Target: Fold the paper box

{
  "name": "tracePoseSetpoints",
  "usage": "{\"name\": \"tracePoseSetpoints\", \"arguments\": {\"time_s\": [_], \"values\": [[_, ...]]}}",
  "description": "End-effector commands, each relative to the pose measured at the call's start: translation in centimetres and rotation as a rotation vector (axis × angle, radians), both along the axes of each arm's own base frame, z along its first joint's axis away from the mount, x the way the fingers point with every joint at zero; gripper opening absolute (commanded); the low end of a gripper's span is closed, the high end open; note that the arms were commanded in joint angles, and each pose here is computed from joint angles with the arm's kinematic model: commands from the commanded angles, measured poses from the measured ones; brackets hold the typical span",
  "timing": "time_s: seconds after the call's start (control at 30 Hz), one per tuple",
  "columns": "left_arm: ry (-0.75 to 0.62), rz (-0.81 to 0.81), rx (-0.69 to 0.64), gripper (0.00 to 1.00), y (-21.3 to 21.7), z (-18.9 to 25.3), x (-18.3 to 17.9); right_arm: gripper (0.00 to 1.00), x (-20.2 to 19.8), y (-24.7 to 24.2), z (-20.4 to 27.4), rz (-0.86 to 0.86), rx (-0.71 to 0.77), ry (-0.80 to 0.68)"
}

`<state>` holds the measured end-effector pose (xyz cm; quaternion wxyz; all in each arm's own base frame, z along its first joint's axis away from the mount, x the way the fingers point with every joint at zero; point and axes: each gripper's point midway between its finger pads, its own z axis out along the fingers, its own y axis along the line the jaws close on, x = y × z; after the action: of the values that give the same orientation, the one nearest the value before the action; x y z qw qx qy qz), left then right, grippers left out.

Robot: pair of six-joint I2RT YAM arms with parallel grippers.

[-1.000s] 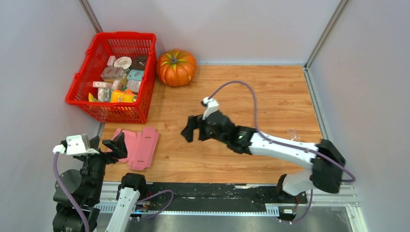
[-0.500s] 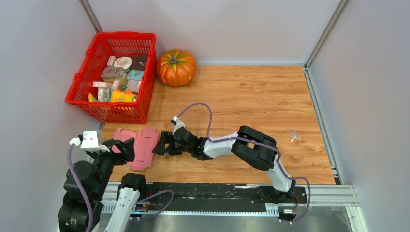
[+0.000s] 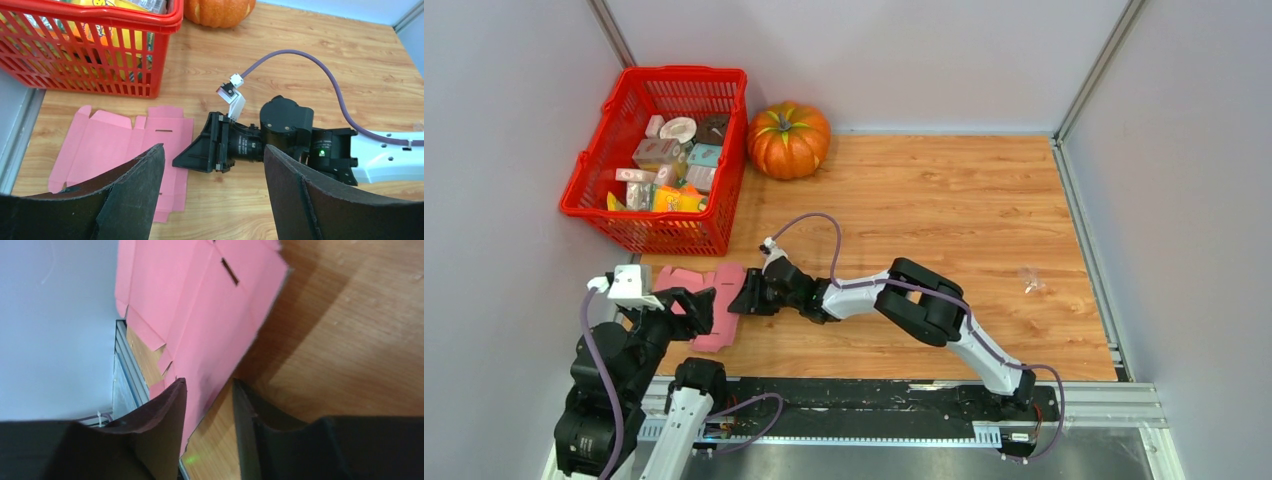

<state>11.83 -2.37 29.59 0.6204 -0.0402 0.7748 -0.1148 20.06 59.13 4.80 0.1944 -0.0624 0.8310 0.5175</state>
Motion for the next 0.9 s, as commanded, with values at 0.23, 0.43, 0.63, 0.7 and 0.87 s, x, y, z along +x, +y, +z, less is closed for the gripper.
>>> {"name": "tracePoseSetpoints", "arguments": {"time_s": [0.23,0.43,0.63,0.7,0.87], "values": [[0.015,-0.032,-0.024,0.79,-0.9,-0.5,1.2,0.15,1.5,1.8,-0.7,0.005,-0.024,0.021],[0.070,-0.110,-0.063,0.75,-2.9,-1.1,2.8,0.00,2.0,-2.2,-1.0,0.029,-0.081,0.035],[0.089,-0.321,-0.182,0.70,-7.4,-1.4,4.5,0.00,1.9,-17.3,0.3,0.043,-0.191,0.044],[0.131,-0.398,-0.242,0.71,-9.2,-2.0,4.9,0.00,1.8,-21.3,0.0,0.008,-0.246,0.064],[0.210,-0.490,-0.204,0.73,-13.0,-4.0,6.4,0.00,2.7,-30.4,0.9,-0.148,-0.238,0.079]]}}
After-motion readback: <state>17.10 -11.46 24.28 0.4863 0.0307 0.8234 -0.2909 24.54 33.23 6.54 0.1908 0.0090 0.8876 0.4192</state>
